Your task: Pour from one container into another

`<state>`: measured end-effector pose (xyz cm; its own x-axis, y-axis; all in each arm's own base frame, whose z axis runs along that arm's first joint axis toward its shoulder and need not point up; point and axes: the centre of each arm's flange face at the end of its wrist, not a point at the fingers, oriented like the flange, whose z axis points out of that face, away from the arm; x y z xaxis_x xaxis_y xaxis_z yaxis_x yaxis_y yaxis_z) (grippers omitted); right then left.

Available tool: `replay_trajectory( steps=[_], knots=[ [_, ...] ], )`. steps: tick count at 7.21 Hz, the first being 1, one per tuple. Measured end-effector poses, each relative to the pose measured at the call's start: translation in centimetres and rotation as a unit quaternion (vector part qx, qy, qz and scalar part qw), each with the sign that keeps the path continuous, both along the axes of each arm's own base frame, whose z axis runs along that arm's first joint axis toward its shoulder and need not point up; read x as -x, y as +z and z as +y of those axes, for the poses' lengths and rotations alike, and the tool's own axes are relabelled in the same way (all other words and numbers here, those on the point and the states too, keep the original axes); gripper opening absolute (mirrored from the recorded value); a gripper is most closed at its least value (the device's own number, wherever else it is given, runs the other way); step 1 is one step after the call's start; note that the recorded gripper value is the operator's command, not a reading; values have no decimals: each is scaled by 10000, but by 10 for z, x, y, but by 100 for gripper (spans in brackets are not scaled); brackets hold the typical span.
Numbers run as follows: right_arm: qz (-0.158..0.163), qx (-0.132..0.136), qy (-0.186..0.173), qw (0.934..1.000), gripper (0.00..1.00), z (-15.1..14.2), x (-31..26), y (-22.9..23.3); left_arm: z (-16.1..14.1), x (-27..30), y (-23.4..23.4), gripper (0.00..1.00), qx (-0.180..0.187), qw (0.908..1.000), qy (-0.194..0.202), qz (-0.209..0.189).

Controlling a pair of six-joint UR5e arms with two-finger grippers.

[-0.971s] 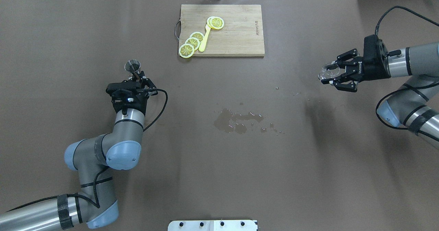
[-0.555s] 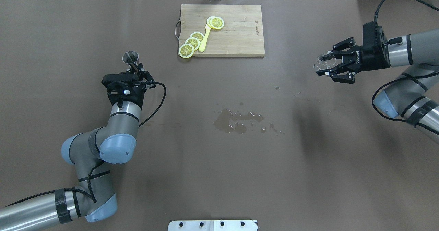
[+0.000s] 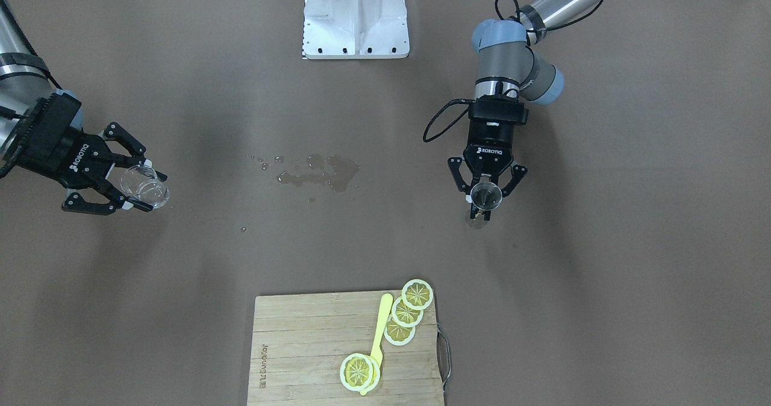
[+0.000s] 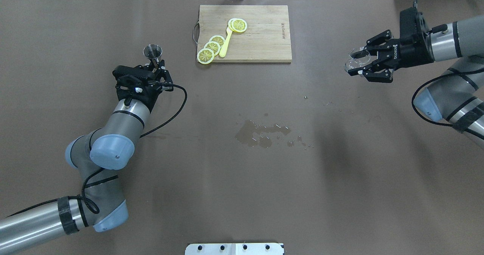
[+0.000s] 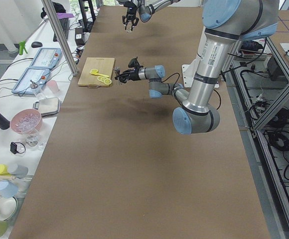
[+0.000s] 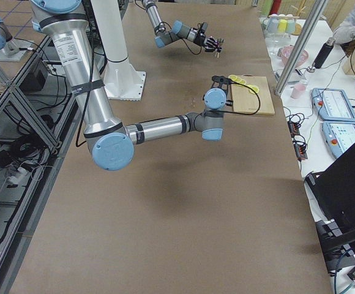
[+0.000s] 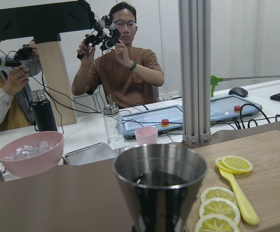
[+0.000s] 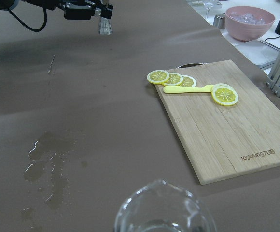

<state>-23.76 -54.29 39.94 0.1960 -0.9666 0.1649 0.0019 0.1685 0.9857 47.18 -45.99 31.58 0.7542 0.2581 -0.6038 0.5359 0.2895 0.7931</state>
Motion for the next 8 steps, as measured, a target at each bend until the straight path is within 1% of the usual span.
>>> replay_trajectory(
  steps=[1,2,3,5,7,8],
  knots=[
    [44,-37,41,10000,0,-1,-6,2,-3,0,-15,0,-150,9996,213,67],
    [109,-135,75,9998,0,-2,-17,8,-5,-1,-27,0,-303,9985,441,140],
    [162,-184,89,9997,0,-2,-29,16,-6,-2,-36,0,-431,9970,627,140],
    [213,-137,67,9997,0,2,-47,30,-5,-10,-42,0,-545,9949,845,72],
    [254,-51,27,9997,0,8,-51,43,-1,-15,-39,0,-628,9921,1081,95],
    [262,-34,21,9996,0,9,-52,45,1,-15,-37,0,-746,9900,1196,97]
  ],
)
